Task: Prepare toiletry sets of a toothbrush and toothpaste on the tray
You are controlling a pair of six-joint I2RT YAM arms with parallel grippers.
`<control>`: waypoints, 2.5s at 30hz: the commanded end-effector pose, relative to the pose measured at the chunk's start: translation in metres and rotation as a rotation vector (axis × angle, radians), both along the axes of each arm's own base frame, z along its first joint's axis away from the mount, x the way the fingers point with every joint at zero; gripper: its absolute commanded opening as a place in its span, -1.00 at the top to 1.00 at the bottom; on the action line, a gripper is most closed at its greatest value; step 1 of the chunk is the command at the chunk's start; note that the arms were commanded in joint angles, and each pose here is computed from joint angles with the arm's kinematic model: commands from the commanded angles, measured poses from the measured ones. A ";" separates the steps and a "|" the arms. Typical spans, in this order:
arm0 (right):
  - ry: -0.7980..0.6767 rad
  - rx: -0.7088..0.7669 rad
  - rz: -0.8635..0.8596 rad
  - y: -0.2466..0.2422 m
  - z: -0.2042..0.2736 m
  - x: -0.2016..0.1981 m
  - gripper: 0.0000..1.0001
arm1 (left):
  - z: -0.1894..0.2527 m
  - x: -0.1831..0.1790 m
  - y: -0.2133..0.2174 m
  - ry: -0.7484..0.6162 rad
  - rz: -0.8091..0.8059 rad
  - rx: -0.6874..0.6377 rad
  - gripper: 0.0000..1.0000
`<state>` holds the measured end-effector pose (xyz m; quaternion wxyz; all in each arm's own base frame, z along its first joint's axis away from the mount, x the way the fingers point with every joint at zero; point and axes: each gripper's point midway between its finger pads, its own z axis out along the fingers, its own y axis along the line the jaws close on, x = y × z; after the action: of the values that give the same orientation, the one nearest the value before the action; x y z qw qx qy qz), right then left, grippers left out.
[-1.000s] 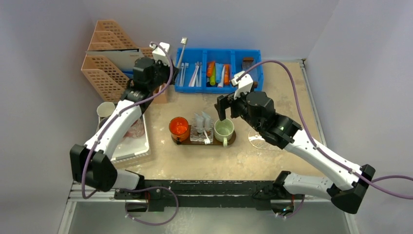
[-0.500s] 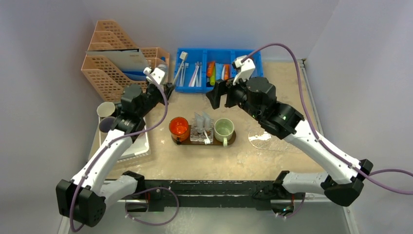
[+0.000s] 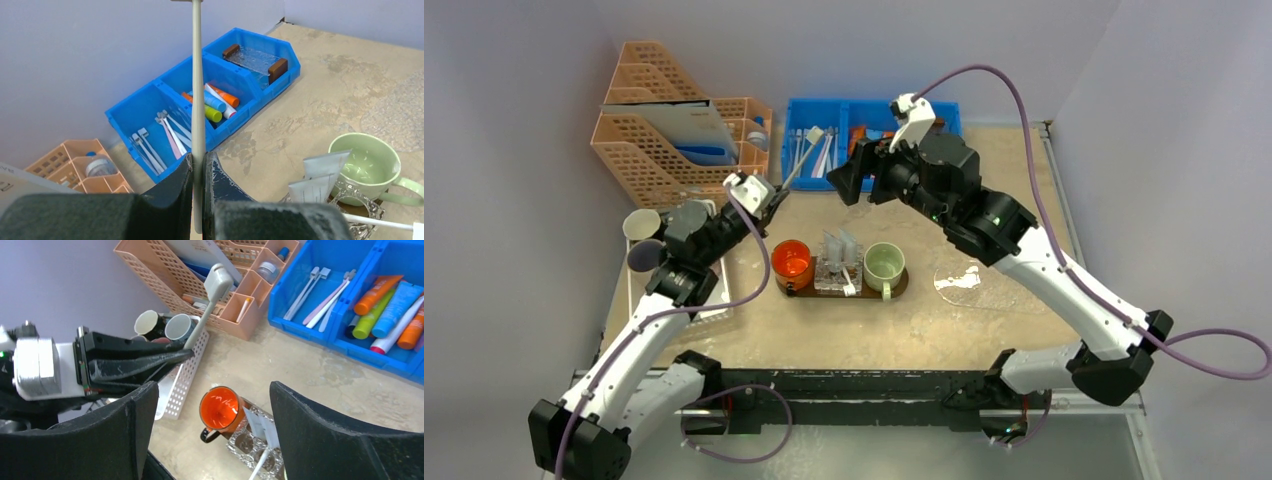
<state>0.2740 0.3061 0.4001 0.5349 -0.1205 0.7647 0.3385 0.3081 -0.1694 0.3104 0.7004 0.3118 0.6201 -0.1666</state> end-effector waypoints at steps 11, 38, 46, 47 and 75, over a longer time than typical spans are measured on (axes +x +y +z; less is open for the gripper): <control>0.018 0.157 0.048 0.019 0.033 0.008 -0.44 | 0.021 -0.030 -0.013 -0.183 -0.133 0.052 1.00; 0.035 0.260 0.206 0.042 0.035 0.017 0.37 | 0.024 -0.044 -0.018 -0.174 -0.179 0.020 1.00; -0.009 0.212 0.276 0.044 0.033 0.007 1.00 | 0.021 -0.041 -0.017 -0.150 -0.164 0.016 1.00; -0.019 0.204 0.286 0.044 0.033 0.006 1.00 | 0.020 -0.041 -0.017 -0.146 -0.162 0.016 0.99; -0.339 -0.129 0.527 0.034 0.010 -0.040 1.00 | -0.002 -0.029 0.066 0.139 0.356 -0.124 -0.36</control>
<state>0.2587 0.3362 0.4130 0.5412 -0.3363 0.6578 0.4017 0.2761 -0.1265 0.2955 0.6887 0.2322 0.6768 -0.1166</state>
